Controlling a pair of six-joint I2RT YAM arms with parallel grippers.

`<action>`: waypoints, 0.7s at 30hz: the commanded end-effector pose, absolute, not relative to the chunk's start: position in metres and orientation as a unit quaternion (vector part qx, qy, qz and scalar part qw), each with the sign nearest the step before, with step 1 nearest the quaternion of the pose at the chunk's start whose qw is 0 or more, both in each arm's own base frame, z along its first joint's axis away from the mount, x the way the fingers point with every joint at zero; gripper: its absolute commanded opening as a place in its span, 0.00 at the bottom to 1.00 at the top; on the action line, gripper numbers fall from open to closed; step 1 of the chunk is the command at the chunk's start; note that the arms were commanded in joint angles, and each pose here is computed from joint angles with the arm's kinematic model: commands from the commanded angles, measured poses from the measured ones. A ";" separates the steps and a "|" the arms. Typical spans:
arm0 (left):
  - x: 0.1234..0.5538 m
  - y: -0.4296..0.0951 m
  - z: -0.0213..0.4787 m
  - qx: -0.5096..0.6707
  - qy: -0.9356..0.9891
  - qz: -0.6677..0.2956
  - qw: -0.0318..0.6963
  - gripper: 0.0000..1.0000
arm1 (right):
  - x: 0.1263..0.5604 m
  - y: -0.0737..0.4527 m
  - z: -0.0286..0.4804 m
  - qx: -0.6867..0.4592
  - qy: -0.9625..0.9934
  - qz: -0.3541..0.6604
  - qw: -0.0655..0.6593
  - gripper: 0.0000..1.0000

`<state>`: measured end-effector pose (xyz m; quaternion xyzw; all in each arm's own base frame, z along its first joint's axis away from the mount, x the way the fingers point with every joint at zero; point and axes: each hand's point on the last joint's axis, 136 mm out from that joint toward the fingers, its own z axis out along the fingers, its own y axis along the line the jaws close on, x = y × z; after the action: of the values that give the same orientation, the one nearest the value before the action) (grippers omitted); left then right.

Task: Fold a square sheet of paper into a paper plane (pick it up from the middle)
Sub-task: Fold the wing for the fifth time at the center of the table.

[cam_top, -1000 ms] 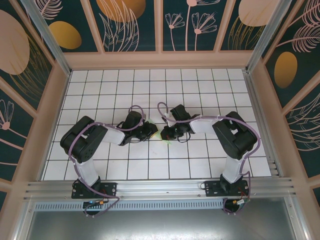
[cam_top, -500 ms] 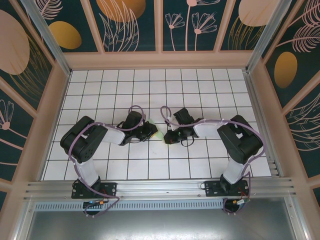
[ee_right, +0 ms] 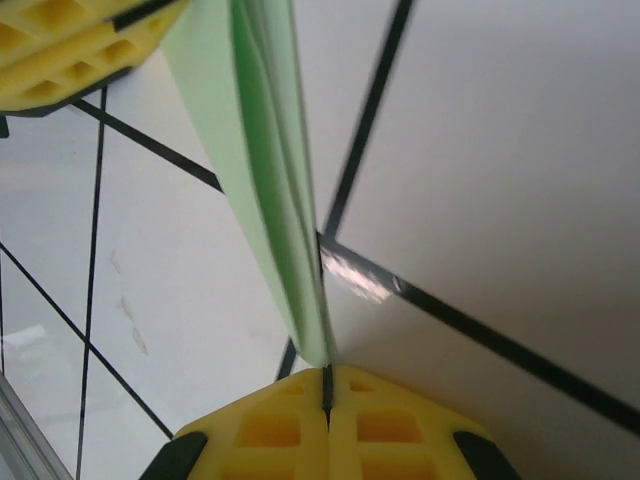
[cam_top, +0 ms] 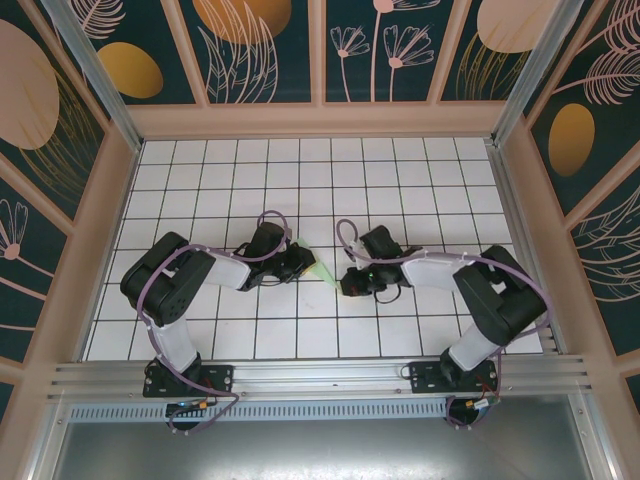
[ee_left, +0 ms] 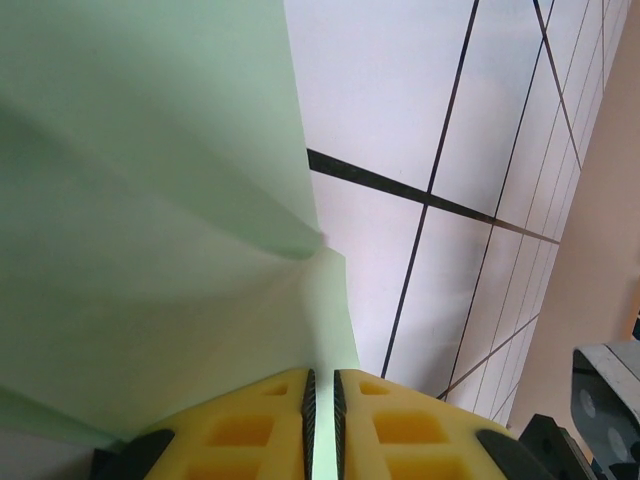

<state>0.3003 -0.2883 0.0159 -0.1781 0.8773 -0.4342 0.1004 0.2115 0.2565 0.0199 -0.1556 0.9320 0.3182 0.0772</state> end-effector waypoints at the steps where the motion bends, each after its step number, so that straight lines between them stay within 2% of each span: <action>1: 0.279 -0.251 -0.044 -0.210 0.920 -0.322 0.079 0.18 | 0.220 0.262 0.049 -0.141 0.921 0.344 0.114 0.00; 4: 0.285 -0.254 -0.035 -0.199 0.919 -0.328 0.092 0.19 | 0.233 0.282 0.076 -0.155 0.898 0.379 0.159 0.00; 6: 0.288 -0.255 -0.031 -0.195 0.919 -0.330 0.097 0.19 | 0.238 0.290 0.079 -0.161 0.894 0.384 0.164 0.00; 15: 0.291 -0.261 -0.023 -0.184 0.914 -0.347 0.101 0.19 | 0.254 0.316 0.045 -0.183 0.904 0.362 0.135 0.00; 21: 0.299 -0.271 -0.009 -0.161 0.909 -0.367 0.114 0.21 | 0.262 0.308 0.021 -0.177 0.923 0.316 0.129 0.00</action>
<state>0.3002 -0.2908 0.0188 -0.1530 0.8833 -0.4299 0.1074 0.2536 0.3081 0.0271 -0.1697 0.9171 0.3405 0.1190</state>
